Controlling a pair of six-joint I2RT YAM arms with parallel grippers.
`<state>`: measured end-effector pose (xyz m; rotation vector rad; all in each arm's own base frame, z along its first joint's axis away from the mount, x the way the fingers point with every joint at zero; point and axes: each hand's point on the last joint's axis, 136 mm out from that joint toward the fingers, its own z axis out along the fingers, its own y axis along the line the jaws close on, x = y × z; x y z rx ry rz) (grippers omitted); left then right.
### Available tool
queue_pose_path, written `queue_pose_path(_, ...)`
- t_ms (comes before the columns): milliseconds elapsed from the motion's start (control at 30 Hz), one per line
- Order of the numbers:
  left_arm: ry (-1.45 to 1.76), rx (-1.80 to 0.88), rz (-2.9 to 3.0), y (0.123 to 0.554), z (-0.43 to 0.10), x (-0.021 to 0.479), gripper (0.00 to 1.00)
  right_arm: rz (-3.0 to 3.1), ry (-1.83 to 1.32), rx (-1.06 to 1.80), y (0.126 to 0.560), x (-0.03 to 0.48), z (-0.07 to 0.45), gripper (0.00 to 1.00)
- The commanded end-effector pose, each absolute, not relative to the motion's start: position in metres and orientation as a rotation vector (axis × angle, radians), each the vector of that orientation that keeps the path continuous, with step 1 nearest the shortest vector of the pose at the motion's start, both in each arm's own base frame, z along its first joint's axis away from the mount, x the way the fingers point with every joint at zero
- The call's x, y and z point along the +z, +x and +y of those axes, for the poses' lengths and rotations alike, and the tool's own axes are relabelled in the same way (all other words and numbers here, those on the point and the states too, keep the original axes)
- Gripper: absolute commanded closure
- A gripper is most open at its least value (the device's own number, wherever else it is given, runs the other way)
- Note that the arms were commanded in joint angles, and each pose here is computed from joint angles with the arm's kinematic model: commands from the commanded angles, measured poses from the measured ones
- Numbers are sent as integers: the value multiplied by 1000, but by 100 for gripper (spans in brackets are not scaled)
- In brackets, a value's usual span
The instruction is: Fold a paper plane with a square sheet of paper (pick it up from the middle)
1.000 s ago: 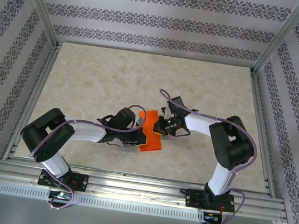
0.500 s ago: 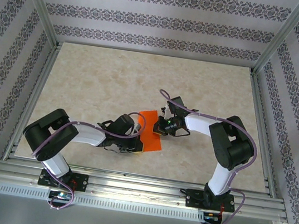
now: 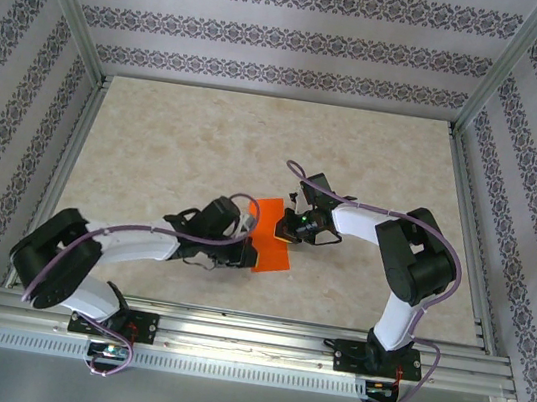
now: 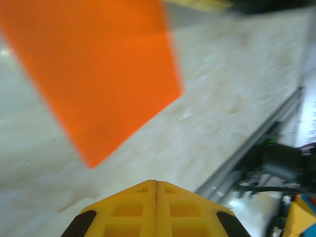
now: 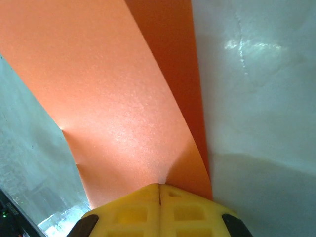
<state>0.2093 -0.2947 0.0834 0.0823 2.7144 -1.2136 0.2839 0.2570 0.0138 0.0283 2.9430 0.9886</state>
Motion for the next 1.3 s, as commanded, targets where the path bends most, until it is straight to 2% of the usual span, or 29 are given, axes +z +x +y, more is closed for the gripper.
queue_pose_path(0,65,-1215,2605,252,-287,118,92,3057,127,806,268,-12,229,100)
queue_pose_path(200,-46,-1207,2588,311,-280,102,95,3044,123,825,271,-8,232,100)
queue_pose_path(367,-71,-1209,2578,337,-287,86,95,3054,126,814,268,-10,230,100)
queue_pose_path(633,-91,-1181,2650,340,-286,46,96,3062,120,821,265,-11,232,100)
queue_pose_path(967,-248,-1121,2735,323,-257,-7,97,3071,118,810,264,-14,231,100)
queue_pose_path(1100,-301,-1115,2773,327,-257,-8,97,3071,116,803,264,-14,230,100)
queue_pose_path(1267,-265,-1139,2708,337,-261,30,96,3069,115,801,264,-13,229,100)
